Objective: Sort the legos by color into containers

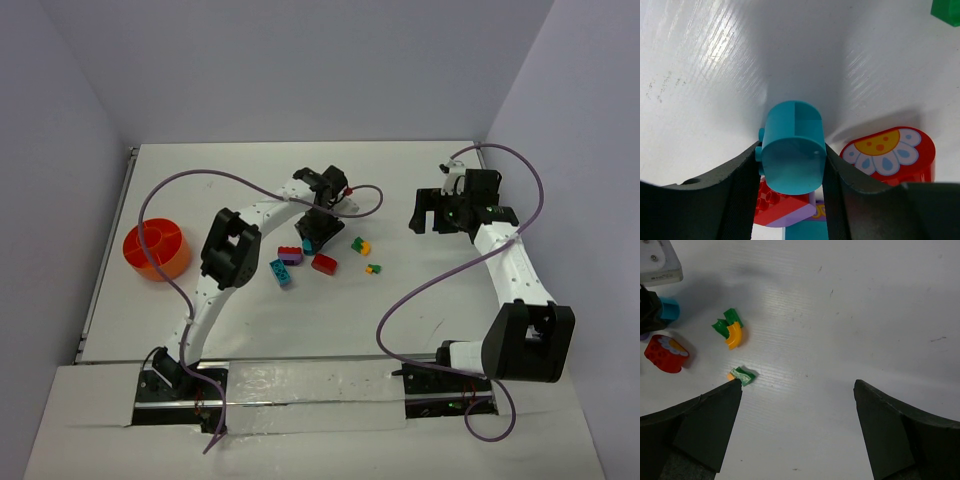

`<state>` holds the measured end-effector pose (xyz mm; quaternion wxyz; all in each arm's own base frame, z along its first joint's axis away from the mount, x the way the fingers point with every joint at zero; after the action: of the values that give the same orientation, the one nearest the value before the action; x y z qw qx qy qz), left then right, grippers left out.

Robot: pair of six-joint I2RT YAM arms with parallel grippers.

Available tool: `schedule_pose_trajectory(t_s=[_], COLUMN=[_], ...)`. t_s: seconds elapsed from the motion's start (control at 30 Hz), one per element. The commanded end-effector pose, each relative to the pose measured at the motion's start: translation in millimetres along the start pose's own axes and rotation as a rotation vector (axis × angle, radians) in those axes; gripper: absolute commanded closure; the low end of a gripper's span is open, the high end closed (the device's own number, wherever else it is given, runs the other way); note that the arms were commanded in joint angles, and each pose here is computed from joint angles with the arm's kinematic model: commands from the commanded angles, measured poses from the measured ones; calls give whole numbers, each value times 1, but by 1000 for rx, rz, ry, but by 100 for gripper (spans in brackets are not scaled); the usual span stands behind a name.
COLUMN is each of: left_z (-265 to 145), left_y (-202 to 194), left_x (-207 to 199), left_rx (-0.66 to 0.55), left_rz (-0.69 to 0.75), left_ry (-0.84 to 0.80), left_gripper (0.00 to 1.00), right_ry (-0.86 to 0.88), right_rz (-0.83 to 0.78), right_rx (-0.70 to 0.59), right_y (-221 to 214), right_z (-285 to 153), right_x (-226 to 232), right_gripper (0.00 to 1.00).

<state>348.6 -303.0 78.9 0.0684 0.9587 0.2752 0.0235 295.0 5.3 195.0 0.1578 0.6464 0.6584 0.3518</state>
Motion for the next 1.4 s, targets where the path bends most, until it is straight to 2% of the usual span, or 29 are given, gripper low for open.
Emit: schedule_pose_trajectory(t_s=[0.0,0.1,0.17,0.27,0.4,0.47,0.67,0.73,0.77,0.87,0.97,1.13,1.37], left_z=[-24,-50,-81,-147,-222,-243,-265,-252,-263,-265,-251,-242,-226], left_y=[11,20,26,26,-6,-36,-135,-168,-183,-228,-250,-290,-329], left_x=[-2,1,6,26,52,76,98,101,97,96,92,109,135], left_rx=[-61,-170,-278,-537,-825,-882,-991,-1020,-1080,-1183,-1190,-1203,-1126], left_rz=[8,-8,-34,-152,-335,-443,-567,-602,-597,-609,-635,-721,-845], left_ry=[33,63,84,114,151,258,330,395,452,628,627,689,783], left_gripper=[64,80,99,100,100,100,100,100,100,100,100,100,100], right_ry=[10,10,11,14,19,21,28,36,39,48,52,51,46], right_rz=[0,0,-2,-4,-11,-15,-20,-22,-21,-16,-15,-21,-18], right_rx=[-22,-23,-24,-27,-22,-16,-21,-24,-26,-18,-14,-18,-22], right_y=[5,6,7,8,9,9,11,13,13,11,9,9,6], right_z=[0,-1,-1,-1,-2,-1,0,1,1,4,6,6,10], right_x=[0,0,1,1,2,1,2,3,3,4,5,5,4], right_gripper=[0,0,0,0,0,0,0,0,0,0,0,0,0])
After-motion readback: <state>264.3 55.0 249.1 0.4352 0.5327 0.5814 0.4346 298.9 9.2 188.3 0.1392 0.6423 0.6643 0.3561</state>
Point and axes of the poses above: each gripper's point midway between its finger pads, its own z axis out along the fingers, its own x axis along the line the jaws close on, y = z × x, the point moved 6 cm from there along -z, back along the fingers, and after that the axes turned 4 degrees about z, right-handed, at the moved point
